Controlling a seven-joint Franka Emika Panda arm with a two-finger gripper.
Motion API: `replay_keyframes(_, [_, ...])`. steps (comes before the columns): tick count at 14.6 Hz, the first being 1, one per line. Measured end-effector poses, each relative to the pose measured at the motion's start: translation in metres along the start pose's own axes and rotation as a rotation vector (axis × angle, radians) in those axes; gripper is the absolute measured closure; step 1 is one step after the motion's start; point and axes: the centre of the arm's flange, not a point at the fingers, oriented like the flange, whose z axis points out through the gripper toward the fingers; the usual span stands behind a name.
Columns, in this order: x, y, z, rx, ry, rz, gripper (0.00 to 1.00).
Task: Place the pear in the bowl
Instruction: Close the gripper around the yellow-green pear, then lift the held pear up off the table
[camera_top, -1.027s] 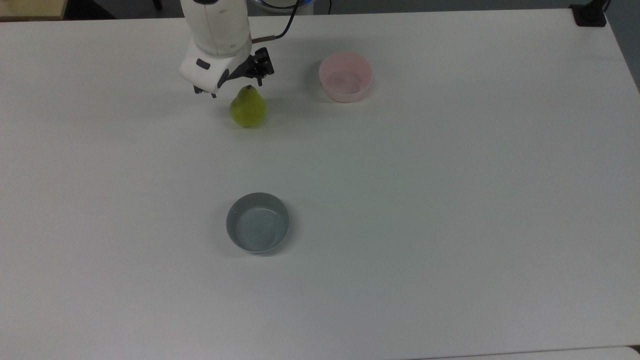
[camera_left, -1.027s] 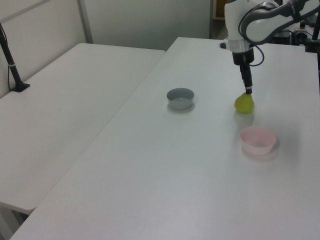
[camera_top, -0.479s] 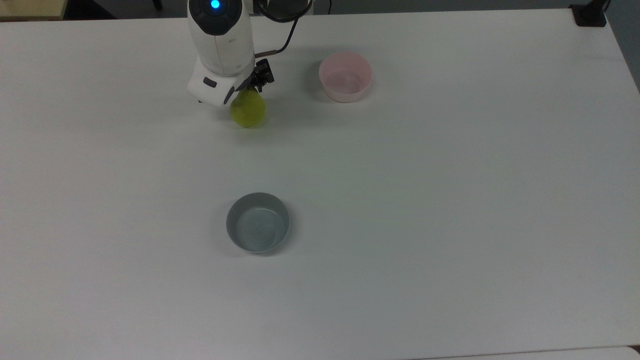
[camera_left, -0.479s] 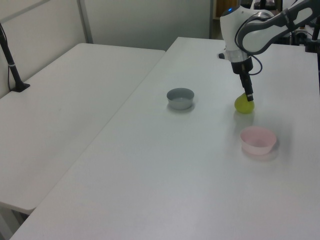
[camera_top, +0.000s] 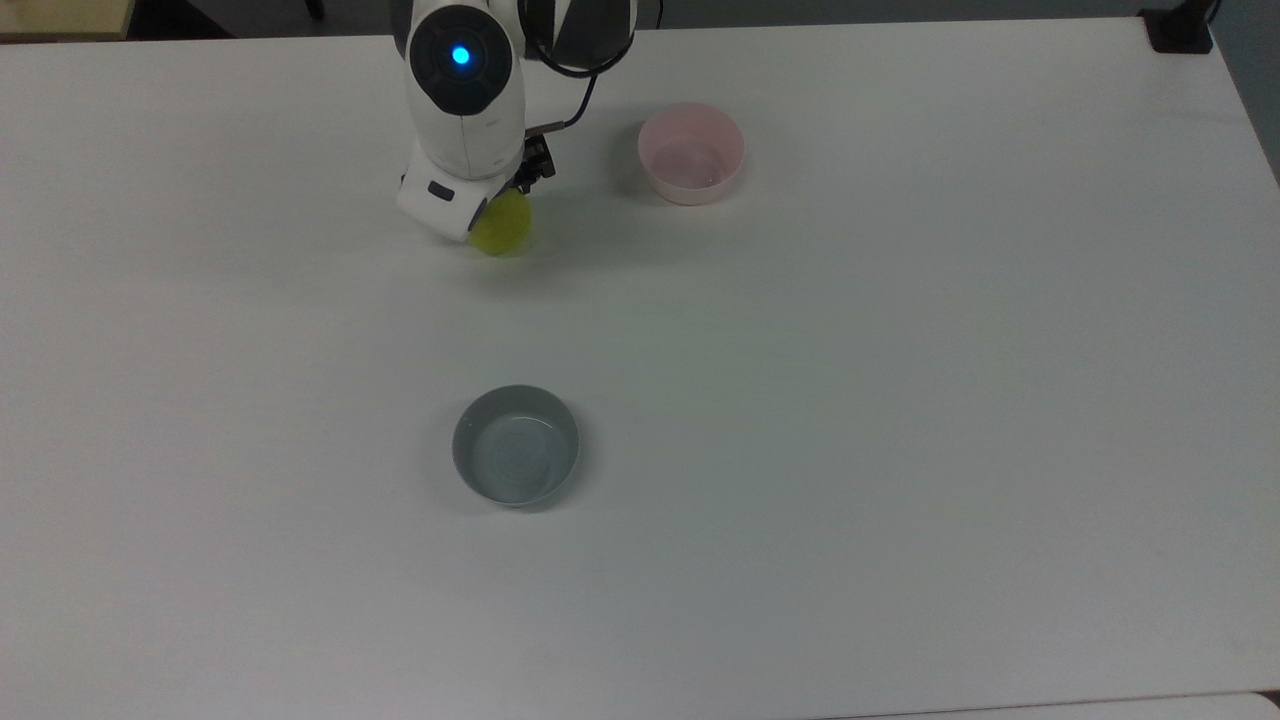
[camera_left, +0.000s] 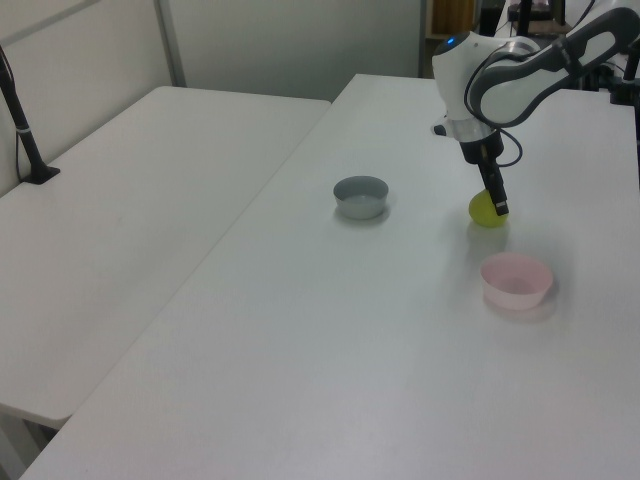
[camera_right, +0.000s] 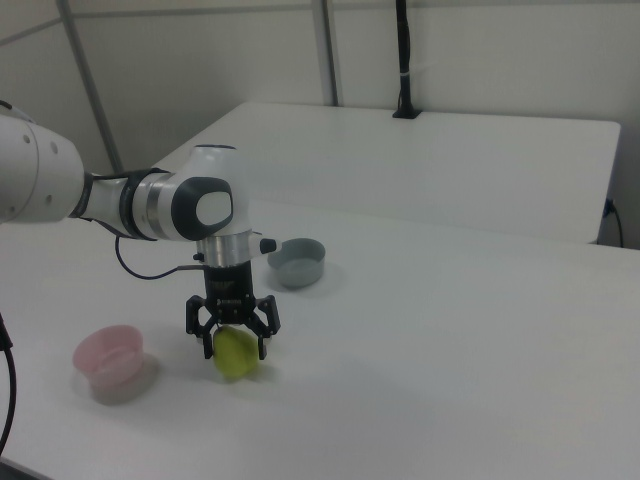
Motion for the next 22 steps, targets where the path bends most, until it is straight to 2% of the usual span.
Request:
replay_keyframes(2, [0.003,-0.003,0.004,-0.003,-0.009,0.0,0.0])
replay_keyframes(5, [0.007,-0.007,0.005,-0.007,-0.008,0.023,0.07])
replay_keyframes(7, [0.009,-0.012,0.003,-0.012,-0.006,0.034,0.29])
replay_keyframes(8, [0.01,-0.013,0.002,-0.016,-0.004,0.043,0.32])
replay_keyframes(14, [0.012,-0.012,-0.005,-0.023,0.015,0.084,0.32])
replay_keyframes(15, [0.009,-0.01,-0.02,-0.029,0.028,0.09,0.32])
replay_keyframes(18, [-0.028,-0.006,-0.085,-0.042,0.048,0.109,0.32])
replay_keyframes(22, [-0.072,0.006,-0.142,-0.029,0.017,0.063,0.32])
